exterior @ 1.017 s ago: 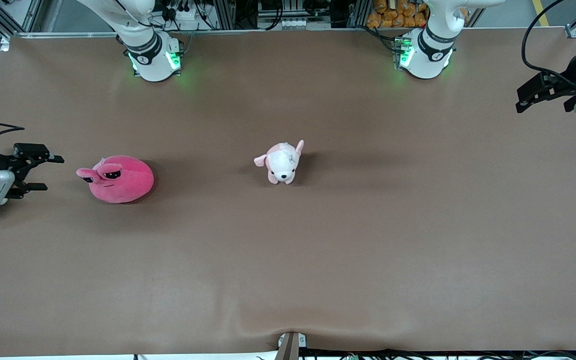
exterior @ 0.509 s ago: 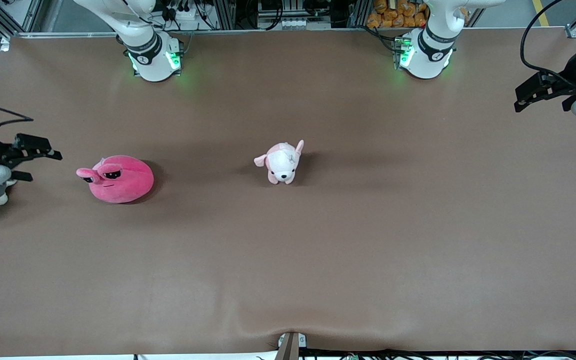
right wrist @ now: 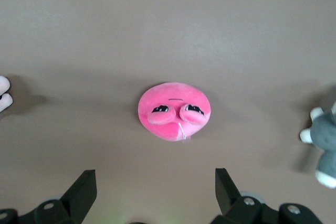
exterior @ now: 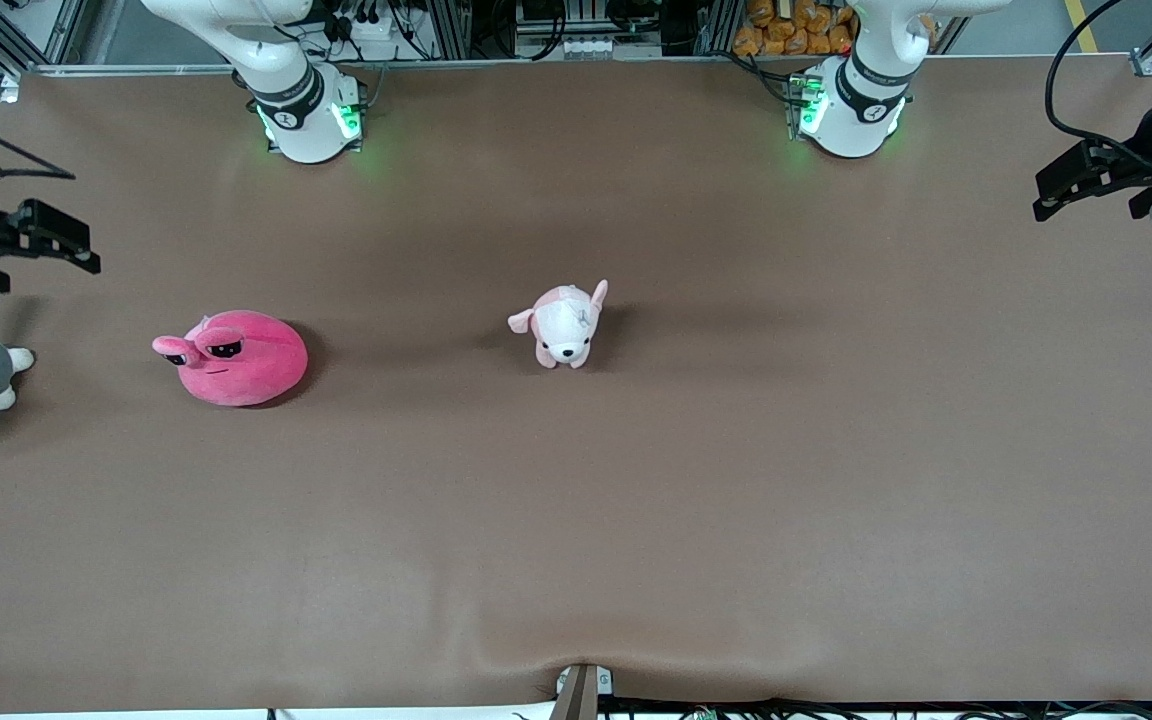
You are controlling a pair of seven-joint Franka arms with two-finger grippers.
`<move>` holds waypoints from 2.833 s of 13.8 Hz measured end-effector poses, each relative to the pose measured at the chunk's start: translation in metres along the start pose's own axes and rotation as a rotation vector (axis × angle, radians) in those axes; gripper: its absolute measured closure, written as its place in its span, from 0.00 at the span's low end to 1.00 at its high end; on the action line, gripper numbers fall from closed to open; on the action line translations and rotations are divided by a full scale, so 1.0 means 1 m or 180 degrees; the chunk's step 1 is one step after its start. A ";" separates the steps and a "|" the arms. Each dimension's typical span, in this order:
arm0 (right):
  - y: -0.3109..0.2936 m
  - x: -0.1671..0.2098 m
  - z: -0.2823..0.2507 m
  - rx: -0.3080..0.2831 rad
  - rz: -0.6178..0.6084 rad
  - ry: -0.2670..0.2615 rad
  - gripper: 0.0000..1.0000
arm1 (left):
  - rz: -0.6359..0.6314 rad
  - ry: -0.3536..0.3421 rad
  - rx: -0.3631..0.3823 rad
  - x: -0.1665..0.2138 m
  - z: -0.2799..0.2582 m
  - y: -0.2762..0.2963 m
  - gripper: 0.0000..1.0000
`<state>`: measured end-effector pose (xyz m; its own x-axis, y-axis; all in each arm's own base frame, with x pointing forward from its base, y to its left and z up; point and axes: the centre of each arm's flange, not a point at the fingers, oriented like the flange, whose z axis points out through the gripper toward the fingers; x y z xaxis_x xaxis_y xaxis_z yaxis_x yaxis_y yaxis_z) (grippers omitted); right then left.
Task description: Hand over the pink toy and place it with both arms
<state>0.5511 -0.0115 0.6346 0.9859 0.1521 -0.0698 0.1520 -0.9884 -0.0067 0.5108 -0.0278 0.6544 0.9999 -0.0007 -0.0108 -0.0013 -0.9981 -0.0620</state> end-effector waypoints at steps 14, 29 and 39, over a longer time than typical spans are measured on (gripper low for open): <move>0.015 -0.046 -0.022 0.0123 0.0716 -0.0019 0.00 | -0.0098 -0.0056 -0.0004 -0.006 -0.017 -0.017 0.00; 0.014 -0.045 -0.020 0.0221 0.0719 -0.0018 0.00 | -0.0021 -0.0143 0.0009 -0.005 -0.010 -0.004 0.00; 0.014 -0.045 -0.017 0.0223 0.0719 -0.0034 0.00 | 0.0021 -0.0143 0.0014 -0.005 -0.010 0.003 0.00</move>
<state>0.5104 -0.0321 0.6544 0.9935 -0.0727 -0.0879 -0.0780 -0.9952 -0.0589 0.5063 -0.0317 0.6640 0.9984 -0.0044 -0.0561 -0.0081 -0.9978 -0.0662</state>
